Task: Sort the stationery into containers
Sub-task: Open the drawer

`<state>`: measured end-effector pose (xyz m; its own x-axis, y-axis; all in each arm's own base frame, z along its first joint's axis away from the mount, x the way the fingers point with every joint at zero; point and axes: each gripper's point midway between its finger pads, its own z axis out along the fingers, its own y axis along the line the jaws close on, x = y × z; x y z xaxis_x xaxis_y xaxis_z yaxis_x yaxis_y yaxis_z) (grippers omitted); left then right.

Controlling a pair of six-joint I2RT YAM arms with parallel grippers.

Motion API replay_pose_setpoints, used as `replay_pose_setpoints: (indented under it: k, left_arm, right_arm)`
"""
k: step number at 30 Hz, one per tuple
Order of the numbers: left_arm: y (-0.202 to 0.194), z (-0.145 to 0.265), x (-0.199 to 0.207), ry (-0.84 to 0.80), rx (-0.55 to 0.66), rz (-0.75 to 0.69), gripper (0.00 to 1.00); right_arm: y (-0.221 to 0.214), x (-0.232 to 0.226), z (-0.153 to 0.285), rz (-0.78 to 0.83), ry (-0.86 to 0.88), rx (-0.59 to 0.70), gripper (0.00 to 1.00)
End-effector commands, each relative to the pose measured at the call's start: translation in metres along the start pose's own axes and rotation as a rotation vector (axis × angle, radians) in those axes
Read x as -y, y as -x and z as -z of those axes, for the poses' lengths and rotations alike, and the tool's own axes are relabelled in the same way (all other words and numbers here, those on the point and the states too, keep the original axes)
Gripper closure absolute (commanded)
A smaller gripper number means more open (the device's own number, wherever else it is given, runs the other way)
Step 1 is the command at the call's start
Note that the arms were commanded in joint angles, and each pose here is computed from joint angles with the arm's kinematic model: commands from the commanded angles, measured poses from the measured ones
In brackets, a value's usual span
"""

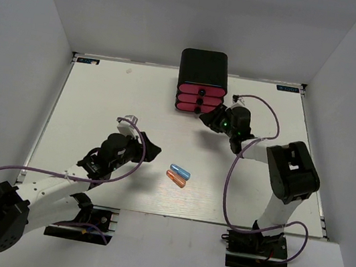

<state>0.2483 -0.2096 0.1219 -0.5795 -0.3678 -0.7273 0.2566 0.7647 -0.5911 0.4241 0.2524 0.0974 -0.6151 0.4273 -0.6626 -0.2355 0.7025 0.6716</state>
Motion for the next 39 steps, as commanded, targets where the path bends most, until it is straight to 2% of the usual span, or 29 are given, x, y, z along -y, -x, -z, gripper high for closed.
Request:
replay_pose_setpoints:
  k: [1, 10, 17, 23, 25, 27, 28, 29, 30, 31, 33, 34, 35, 37, 38, 39]
  left_arm:
    - [0.007, 0.004, 0.009, -0.023, 0.012, 0.014, 0.31]
    - [0.012, 0.008, 0.011, -0.030, 0.036, 0.035, 0.31]
    - [0.004, 0.000, 0.005, -0.003, 0.005, 0.033, 0.31]
    - [0.011, -0.020, 0.015, -0.033, 0.026, 0.034, 0.31]
    - [0.018, -0.026, 0.022, -0.061, 0.056, 0.080, 0.31]
    - [0.021, -0.038, 0.022, -0.088, 0.095, 0.182, 0.37]
    - [0.024, -0.042, 0.026, -0.109, 0.113, 0.216, 0.40]
    - [0.025, -0.048, 0.028, -0.124, 0.123, 0.250, 0.46]
    - [0.008, -0.062, 0.016, -0.089, 0.088, 0.280, 0.52]
    - [0.018, -0.069, 0.029, -0.153, 0.118, 0.312, 0.61]
    - [0.024, -0.090, 0.049, -0.223, 0.099, 0.328, 0.64]
    - [0.024, -0.100, 0.054, -0.249, 0.092, 0.338, 0.65]
    - [0.020, -0.121, 0.056, -0.247, 0.066, 0.364, 0.65]
    - [0.027, -0.141, 0.066, -0.276, 0.070, 0.395, 0.65]
    - [0.015, -0.154, 0.056, -0.245, 0.040, 0.426, 0.62]
    - [0.014, -0.161, 0.056, -0.242, 0.038, 0.426, 0.59]
  right_arm:
    - [0.017, -0.007, -0.015, -0.007, 0.026, 0.052, 0.60]
    - [0.010, 0.010, -0.035, -0.081, -0.024, 0.043, 0.54]
    - [0.010, 0.011, -0.044, -0.126, -0.037, 0.050, 0.53]
    - [0.003, 0.012, -0.029, -0.112, -0.029, 0.029, 0.53]
    - [-0.004, 0.015, -0.023, -0.076, -0.018, 0.013, 0.55]
    - [-0.004, 0.011, -0.011, 0.020, 0.011, 0.006, 0.57]
    - [-0.008, 0.011, -0.006, 0.016, 0.005, -0.012, 0.57]
    - [-0.003, 0.007, 0.004, 0.113, 0.018, -0.004, 0.57]
    - [-0.010, 0.012, 0.010, 0.134, 0.004, -0.035, 0.57]
    - [-0.012, 0.017, 0.015, 0.175, -0.010, -0.050, 0.57]
    - [-0.013, 0.011, 0.034, 0.250, 0.029, -0.065, 0.41]
    - [-0.021, 0.016, 0.040, 0.286, 0.022, -0.112, 0.25]
    - [-0.011, 0.008, 0.049, 0.329, 0.050, -0.099, 0.11]
    - [-0.019, 0.019, 0.063, 0.351, 0.032, -0.146, 0.10]
    - [-0.005, 0.005, 0.074, 0.385, 0.064, -0.102, 0.11]
    - [-0.009, 0.013, 0.082, 0.385, 0.050, -0.106, 0.22]
